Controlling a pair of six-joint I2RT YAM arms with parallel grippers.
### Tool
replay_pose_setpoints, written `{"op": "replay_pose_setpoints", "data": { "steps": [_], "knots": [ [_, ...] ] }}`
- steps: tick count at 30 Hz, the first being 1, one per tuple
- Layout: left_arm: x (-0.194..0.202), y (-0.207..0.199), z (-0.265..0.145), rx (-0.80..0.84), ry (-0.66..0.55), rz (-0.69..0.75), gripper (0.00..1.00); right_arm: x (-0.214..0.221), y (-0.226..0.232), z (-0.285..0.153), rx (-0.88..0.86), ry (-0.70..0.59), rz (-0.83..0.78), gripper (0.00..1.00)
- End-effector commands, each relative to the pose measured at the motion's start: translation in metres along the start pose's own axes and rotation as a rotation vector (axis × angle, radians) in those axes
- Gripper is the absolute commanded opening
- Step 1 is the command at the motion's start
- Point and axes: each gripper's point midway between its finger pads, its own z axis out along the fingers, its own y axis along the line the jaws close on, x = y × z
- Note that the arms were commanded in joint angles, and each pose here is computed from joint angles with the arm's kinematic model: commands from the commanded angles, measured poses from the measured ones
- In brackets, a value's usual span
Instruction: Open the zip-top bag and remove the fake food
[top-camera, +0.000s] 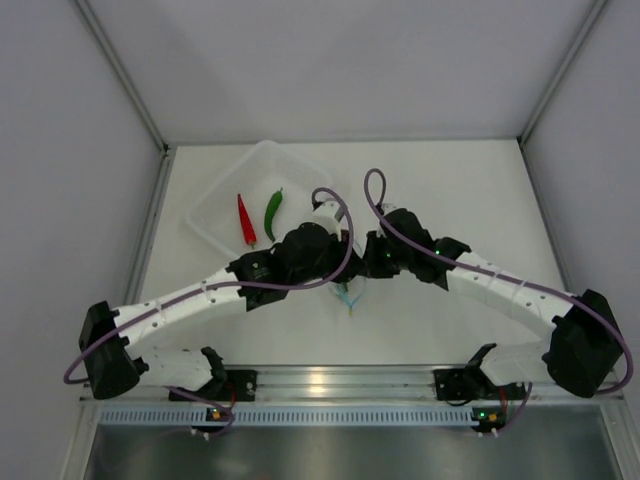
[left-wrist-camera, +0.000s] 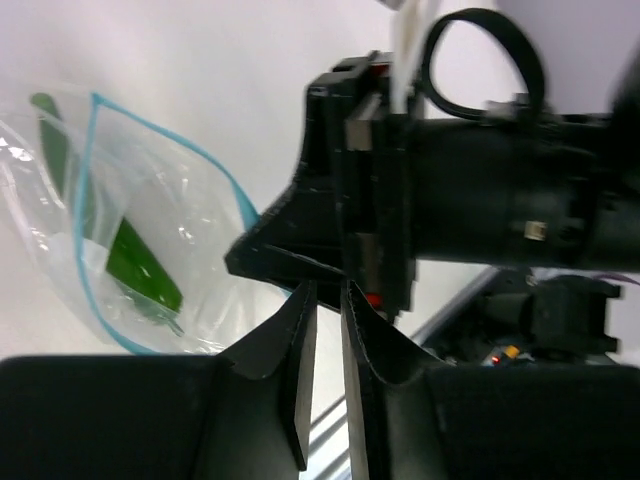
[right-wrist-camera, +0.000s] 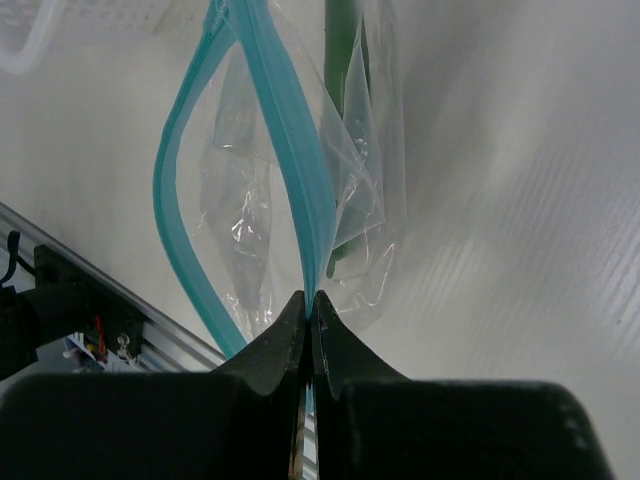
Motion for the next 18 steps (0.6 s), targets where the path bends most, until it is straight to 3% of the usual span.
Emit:
{"op": "replay_pose_setpoints", "data": {
  "steps": [1, 6, 18],
  "knots": [
    [-0.017, 0.019, 0.013, -0.101, -0.121, -0.029, 0.21, -0.021, 0.023, 0.001, -0.092, -0.043, 0.026, 0.0],
    [-0.007, 0.05, 0.031, -0.235, -0.13, -0.007, 0.11, -0.02, 0.023, 0.006, -0.114, -0.054, 0.053, 0.0],
    [0.028, 0.097, 0.074, -0.441, -0.058, 0.048, 0.08, -0.023, 0.008, 0.0, -0.046, -0.113, 0.081, 0.0]
  ]
}}
